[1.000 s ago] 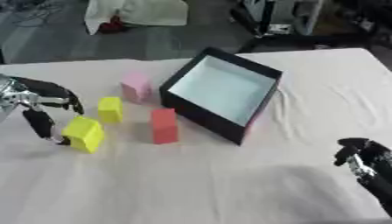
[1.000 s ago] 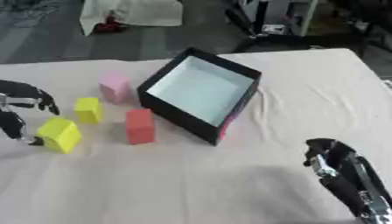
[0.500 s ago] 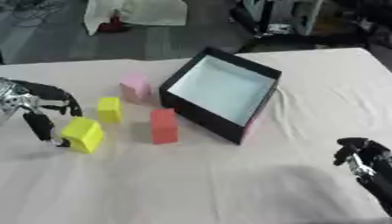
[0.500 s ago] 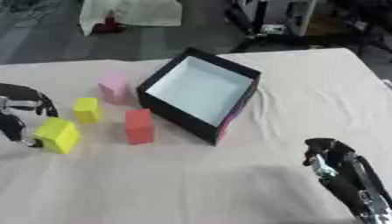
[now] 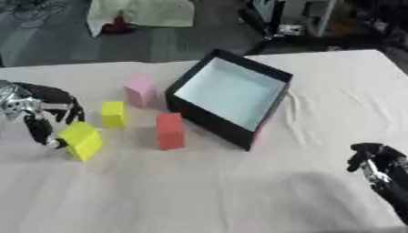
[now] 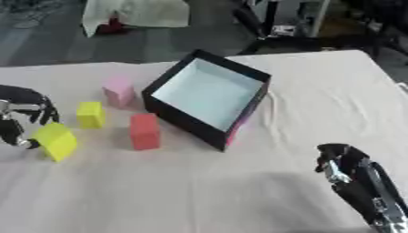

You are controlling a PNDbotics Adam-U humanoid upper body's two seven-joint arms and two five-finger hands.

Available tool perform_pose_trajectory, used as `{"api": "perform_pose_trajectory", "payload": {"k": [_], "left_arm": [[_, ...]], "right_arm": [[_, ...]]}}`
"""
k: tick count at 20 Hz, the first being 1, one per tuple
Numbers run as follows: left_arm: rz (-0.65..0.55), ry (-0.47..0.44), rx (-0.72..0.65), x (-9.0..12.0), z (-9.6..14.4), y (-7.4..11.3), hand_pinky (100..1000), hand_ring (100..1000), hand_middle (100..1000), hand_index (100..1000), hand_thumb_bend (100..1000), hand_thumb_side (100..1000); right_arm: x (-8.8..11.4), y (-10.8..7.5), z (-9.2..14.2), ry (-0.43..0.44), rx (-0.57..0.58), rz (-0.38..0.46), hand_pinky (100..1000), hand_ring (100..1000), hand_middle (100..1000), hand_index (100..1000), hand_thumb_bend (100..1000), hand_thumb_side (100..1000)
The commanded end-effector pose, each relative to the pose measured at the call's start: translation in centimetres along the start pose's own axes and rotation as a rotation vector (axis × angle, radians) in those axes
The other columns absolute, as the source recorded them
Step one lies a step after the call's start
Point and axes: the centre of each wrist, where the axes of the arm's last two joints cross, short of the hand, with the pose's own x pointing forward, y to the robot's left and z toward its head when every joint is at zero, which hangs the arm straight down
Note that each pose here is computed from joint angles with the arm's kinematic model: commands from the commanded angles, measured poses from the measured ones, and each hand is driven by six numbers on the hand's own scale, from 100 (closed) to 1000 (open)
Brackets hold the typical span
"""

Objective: Pick up objects on the table and place them in the box.

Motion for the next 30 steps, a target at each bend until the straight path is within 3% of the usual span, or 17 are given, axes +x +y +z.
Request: {"api": "perform_pose_trajectory", "payload": {"k": [1, 4, 7, 10, 13, 14, 17, 21, 22, 25, 27, 28, 30], "left_arm": [[-0.042, 0.026, 0.065, -1.3, 3.6, 3.2, 643, 546, 538, 653, 210, 135], [-0.048, 0.03, 0.208, -0.4, 6.3, 7.2, 648, 542, 535, 653, 194, 139], [-0.078, 0.012, 0.31, 1.5, 7.0, 11.4, 652, 543, 536, 654, 196, 137], [-0.081, -0.021, 0.353, 4.0, 5.0, 14.8, 659, 545, 543, 662, 160, 135], [-0.056, -0.064, 0.372, 6.8, 1.5, 17.0, 651, 542, 542, 663, 139, 143], [-0.042, -0.075, 0.377, 7.9, 0.2, 17.5, 647, 542, 546, 666, 116, 193], [-0.002, -0.071, 0.388, 10.7, -3.7, 17.9, 643, 541, 548, 669, 116, 274], [0.04, -0.013, 0.451, 13.4, -7.2, 17.0, 638, 545, 560, 683, 100, 381], [0.049, 0.009, 0.471, 13.8, -7.8, 16.6, 642, 555, 574, 699, 100, 473], [0.088, 0.09, 0.536, 14.7, -9.4, 15.5, 695, 636, 667, 818, 209, 815], [0.102, 0.112, 0.558, 14.9, -10.1, 14.8, 719, 678, 715, 863, 301, 958], [0.105, 0.116, 0.563, 15.0, -10.2, 14.6, 729, 695, 734, 883, 356, 1000], [0.109, 0.118, 0.573, 14.9, -10.4, 14.4, 739, 712, 757, 912, 438, 1000]], "right_arm": [[0.4, -0.5, -0.1, -0.01, -0.006, 0.02, 708, 492, 491, 679, 100, 483], [0.3, -0.5, -0.1, -0.006, -0.005, 0.019, 708, 492, 491, 679, 100, 486], [0.2, -0.4, 0.0, -0.003, 0.0, 0.017, 708, 492, 491, 679, 100, 486], [0.2, -0.3, 0.0, -0.004, 0.002, 0.012, 708, 492, 491, 679, 100, 485], [0.2, -0.2, 0.0, -0.004, 0.006, 0.003, 708, 492, 491, 679, 100, 490], [0.2, -0.1, -0.1, -0.005, 0.009, 0.0, 708, 492, 491, 679, 100, 494], [0.2, 0.2, -0.2, -0.01, 0.017, -0.009, 709, 492, 491, 679, 100, 494], [0.2, 0.4, -0.5, -0.015, 0.024, -0.02, 708, 492, 492, 679, 100, 503], [0.3, 0.4, -0.5, -0.016, 0.026, -0.021, 708, 493, 492, 679, 100, 503], [0.3, 0.5, -0.7, -0.022, 0.03, -0.026, 708, 492, 492, 679, 100, 503], [0.4, 0.5, -0.7, -0.023, 0.029, -0.027, 708, 492, 491, 679, 100, 504], [0.3, 0.5, -0.7, -0.023, 0.028, -0.027, 708, 492, 491, 679, 100, 506], [0.3, 0.5, -0.7, -0.021, 0.028, -0.026, 708, 492, 492, 679, 100, 507]]}}
